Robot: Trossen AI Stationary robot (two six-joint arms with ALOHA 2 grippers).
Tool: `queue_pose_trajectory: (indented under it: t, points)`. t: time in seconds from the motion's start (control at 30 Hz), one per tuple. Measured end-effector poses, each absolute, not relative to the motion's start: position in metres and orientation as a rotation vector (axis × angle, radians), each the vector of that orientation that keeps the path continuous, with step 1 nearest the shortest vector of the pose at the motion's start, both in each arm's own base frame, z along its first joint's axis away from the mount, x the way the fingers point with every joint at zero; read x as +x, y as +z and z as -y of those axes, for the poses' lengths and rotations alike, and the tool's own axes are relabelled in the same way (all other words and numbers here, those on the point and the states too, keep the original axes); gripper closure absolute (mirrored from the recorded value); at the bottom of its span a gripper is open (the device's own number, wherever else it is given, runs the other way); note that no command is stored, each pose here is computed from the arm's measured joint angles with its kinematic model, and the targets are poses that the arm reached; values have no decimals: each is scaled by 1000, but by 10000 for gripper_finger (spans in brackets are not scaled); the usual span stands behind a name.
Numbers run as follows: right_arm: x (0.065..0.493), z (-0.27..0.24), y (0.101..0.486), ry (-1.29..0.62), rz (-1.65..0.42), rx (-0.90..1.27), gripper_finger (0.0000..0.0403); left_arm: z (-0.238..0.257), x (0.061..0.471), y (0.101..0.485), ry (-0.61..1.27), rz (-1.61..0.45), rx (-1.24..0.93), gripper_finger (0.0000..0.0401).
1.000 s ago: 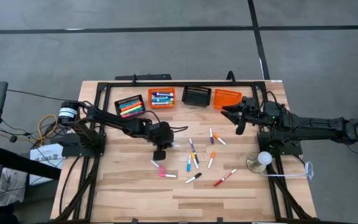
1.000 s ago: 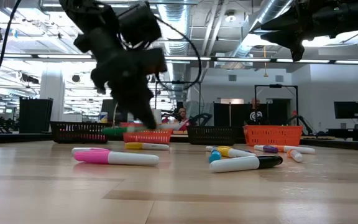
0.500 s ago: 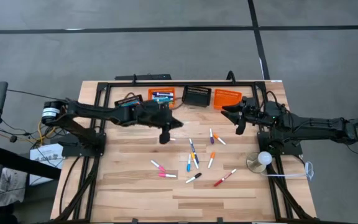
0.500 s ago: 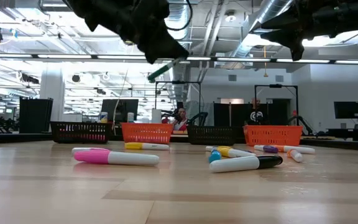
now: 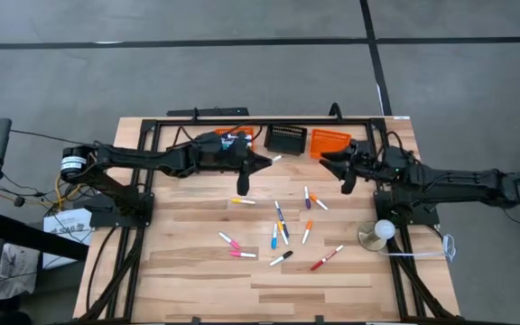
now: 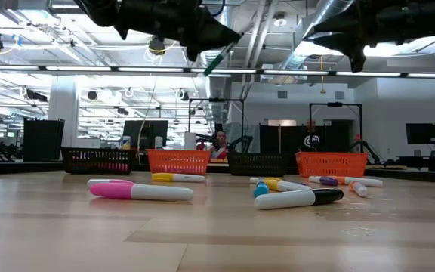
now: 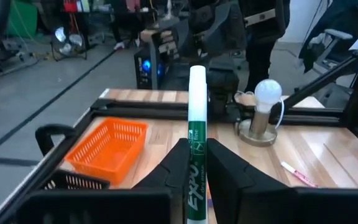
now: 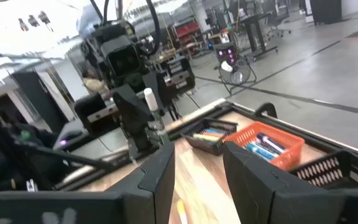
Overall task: Pick & Place Markers
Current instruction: Put the small green marker pen into the right black bin
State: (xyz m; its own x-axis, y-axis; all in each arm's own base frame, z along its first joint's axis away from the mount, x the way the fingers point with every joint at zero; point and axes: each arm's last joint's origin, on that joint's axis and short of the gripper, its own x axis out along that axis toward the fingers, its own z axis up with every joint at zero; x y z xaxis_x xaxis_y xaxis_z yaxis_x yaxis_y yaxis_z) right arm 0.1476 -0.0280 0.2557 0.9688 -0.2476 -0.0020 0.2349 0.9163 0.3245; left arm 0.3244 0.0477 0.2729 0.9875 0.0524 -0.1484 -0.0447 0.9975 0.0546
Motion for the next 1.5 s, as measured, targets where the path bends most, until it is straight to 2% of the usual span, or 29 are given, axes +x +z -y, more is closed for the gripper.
queue_pose_trajectory:
  t: [0.17,0.27,0.43,0.53,1.03,1.5]
  points:
    - [164,31,253,-245,62,329,258,-49,334,280,49,-129,59,358]
    - [175,33,248,-247,50,322,231,-52,342,288,55,-107,83,357]
    - [187,38,251,-250,145,295,181,-58,353,290,61,-102,94,362]
    - [192,42,253,-270,180,278,165,-61,357,289,65,-105,93,358]
    - [238,60,272,-287,123,165,161,-68,360,296,80,-86,95,357]
    - [243,63,275,-265,77,172,161,-75,358,295,95,-95,93,364]
